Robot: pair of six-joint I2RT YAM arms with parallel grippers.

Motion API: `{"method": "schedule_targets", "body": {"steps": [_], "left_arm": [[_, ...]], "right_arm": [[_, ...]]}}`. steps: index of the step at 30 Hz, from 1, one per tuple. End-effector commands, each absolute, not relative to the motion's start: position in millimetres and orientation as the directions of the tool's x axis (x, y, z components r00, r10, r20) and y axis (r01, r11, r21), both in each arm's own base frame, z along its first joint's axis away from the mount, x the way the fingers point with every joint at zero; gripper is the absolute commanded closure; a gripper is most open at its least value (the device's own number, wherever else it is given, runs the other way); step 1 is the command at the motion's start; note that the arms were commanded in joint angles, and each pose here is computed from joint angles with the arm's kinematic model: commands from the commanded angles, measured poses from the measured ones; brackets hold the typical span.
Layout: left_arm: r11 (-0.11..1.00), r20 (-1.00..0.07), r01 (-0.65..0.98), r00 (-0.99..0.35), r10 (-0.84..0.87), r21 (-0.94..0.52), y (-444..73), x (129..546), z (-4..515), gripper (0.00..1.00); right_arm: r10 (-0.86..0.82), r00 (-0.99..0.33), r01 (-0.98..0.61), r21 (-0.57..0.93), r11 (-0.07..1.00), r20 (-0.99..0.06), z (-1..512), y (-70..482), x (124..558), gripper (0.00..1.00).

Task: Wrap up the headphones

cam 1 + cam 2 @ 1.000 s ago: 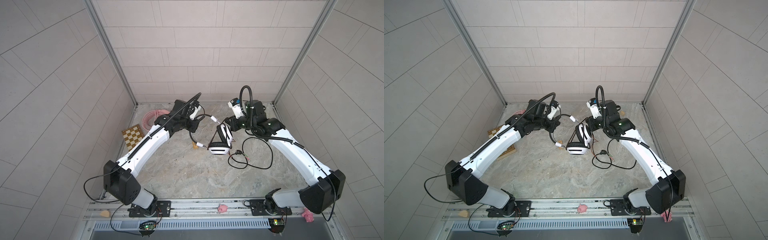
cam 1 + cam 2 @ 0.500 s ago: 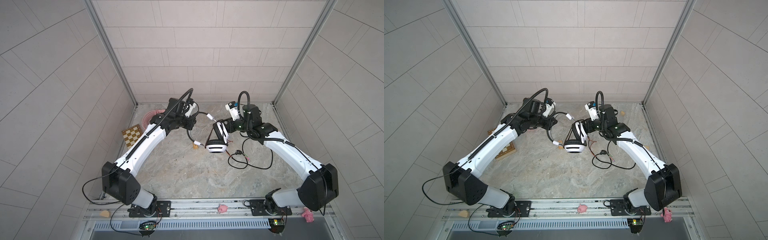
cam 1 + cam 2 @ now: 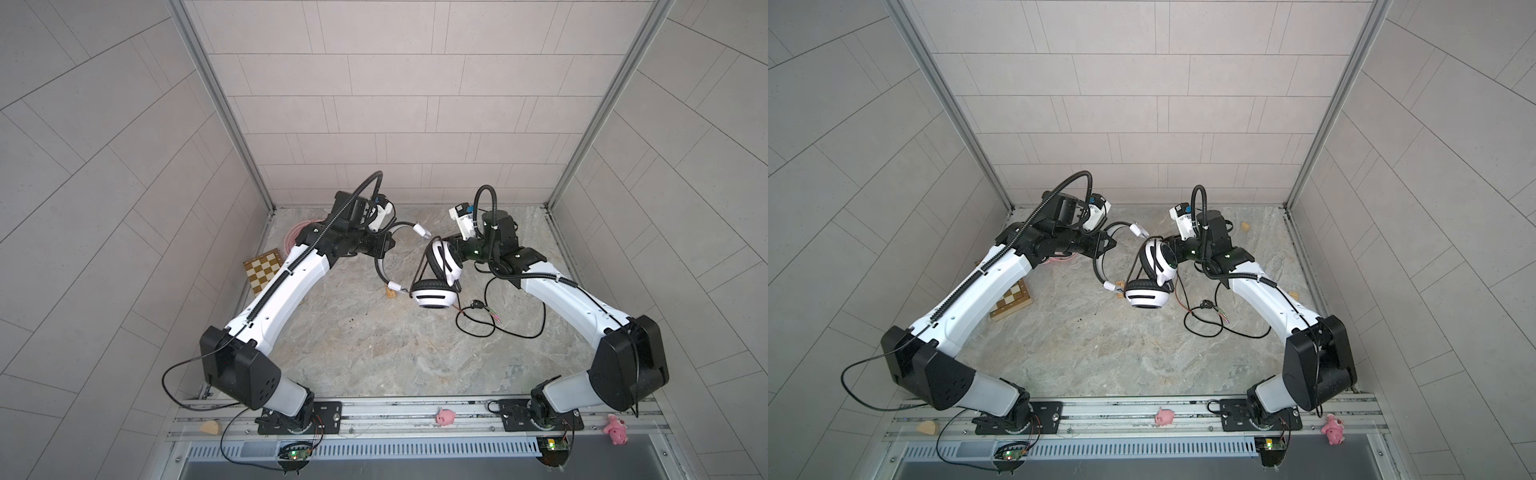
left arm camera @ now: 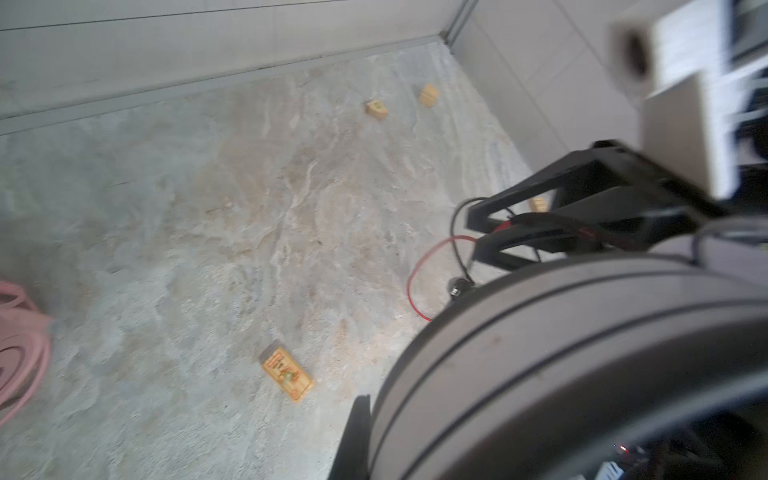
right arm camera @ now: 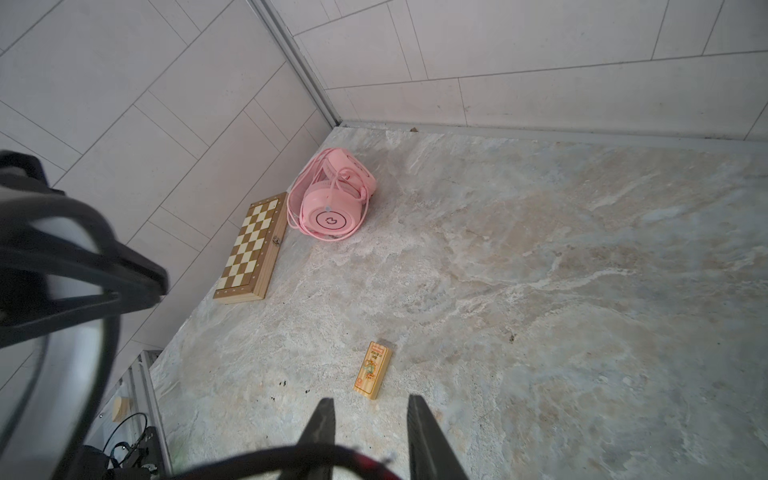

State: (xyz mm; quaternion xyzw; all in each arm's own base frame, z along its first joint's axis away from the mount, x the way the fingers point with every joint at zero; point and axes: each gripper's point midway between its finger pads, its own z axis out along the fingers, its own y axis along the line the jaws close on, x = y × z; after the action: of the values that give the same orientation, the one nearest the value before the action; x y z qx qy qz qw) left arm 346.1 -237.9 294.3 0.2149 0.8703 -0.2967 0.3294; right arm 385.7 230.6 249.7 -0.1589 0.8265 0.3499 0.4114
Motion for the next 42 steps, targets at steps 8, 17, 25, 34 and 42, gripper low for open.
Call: {"method": "schedule_targets", "body": {"steps": [8, 17, 25, 34, 42], "left_arm": [[0.575, -0.767, 0.65, -0.639, 0.059, -0.497, -258, 336, 370, 1.0], [0.597, -0.727, 0.582, -0.687, -0.003, -0.553, -242, 350, 370, 1.0], [0.593, -0.728, 0.567, -0.684, -0.047, -0.572, -239, 358, 385, 1.0], [0.556, -0.734, 0.565, -0.667, -0.126, -0.609, -236, 379, 423, 1.0], [0.567, -0.743, 0.522, -0.612, -0.271, -0.637, -196, 415, 473, 1.0]], "right_arm": [[0.022, -0.637, -0.542, 0.468, 0.698, -0.77, 225, 236, 382, 0.63], [0.028, -0.635, -0.533, 0.464, 0.707, -0.772, 212, 230, 379, 0.54], [0.019, -0.635, -0.53, 0.452, 0.717, -0.773, 187, 228, 383, 0.38], [0.051, -0.746, -0.449, 0.558, 0.698, -0.664, 103, 240, 391, 0.46], [0.024, -0.797, -0.383, 0.536, 0.753, -0.603, 59, 224, 379, 0.54]]}}
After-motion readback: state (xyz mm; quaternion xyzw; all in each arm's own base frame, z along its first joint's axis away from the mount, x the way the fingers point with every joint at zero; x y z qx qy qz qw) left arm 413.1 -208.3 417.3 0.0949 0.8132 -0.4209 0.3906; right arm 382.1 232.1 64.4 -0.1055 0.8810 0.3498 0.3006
